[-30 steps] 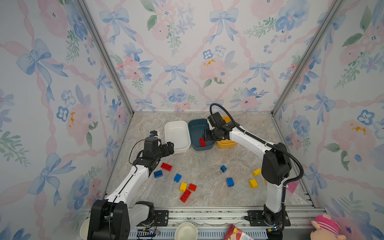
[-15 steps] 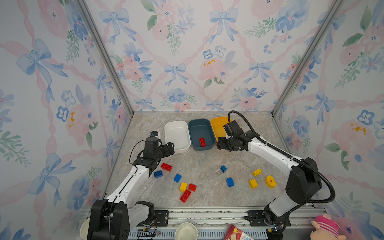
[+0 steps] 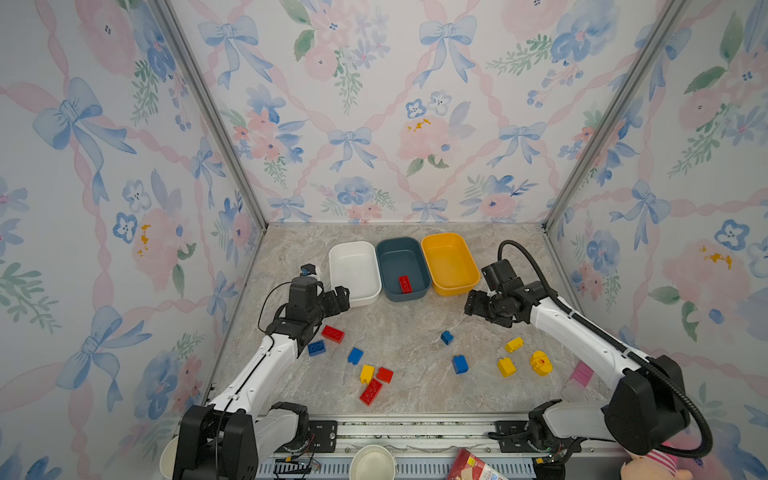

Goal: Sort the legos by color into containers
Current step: 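Move the right gripper back toward the yellow bricks nearer the robot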

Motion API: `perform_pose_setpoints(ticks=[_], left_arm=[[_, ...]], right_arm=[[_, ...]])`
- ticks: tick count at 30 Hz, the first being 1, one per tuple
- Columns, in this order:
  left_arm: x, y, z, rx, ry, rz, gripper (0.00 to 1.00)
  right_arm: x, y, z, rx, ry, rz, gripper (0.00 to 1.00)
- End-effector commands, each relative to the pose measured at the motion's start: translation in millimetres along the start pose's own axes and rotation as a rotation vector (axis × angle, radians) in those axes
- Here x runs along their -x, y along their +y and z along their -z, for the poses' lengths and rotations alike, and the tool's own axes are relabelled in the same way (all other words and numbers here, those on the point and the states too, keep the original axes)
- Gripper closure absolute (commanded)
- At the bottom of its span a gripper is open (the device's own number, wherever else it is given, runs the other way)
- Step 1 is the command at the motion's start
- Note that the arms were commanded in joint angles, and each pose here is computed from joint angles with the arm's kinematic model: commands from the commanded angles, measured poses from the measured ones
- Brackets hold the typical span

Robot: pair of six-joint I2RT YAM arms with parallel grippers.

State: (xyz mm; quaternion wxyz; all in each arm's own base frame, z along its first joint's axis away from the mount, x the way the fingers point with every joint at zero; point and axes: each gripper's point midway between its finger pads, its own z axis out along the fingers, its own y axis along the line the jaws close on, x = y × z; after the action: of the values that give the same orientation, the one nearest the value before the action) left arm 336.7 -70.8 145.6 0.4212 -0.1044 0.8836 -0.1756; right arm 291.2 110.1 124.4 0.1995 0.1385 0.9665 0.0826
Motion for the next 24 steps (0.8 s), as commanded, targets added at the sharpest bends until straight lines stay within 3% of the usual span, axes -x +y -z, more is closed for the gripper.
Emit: perform_pose_setpoints(ticks=[1, 14, 24], left_arm=[[-10.9, 0.6, 3.1, -0.005, 0.024, 0.021, 0.09], [-31.0, 5.8, 5.2, 0.018, 0.065, 0.029, 0.08], [-33.9, 6.4, 3.7, 0.023, 0.072, 0.027, 0.08]], right_arm=[[-16.5, -31.6, 6.9, -0.065, 0.029, -0.052, 0.14], [-51.0, -106.6, 7.3, -0.149, 0.079, -0.234, 0.08], [-48.8, -125.3, -17.7, -0.163, 0.100, -0.322, 0.14]])
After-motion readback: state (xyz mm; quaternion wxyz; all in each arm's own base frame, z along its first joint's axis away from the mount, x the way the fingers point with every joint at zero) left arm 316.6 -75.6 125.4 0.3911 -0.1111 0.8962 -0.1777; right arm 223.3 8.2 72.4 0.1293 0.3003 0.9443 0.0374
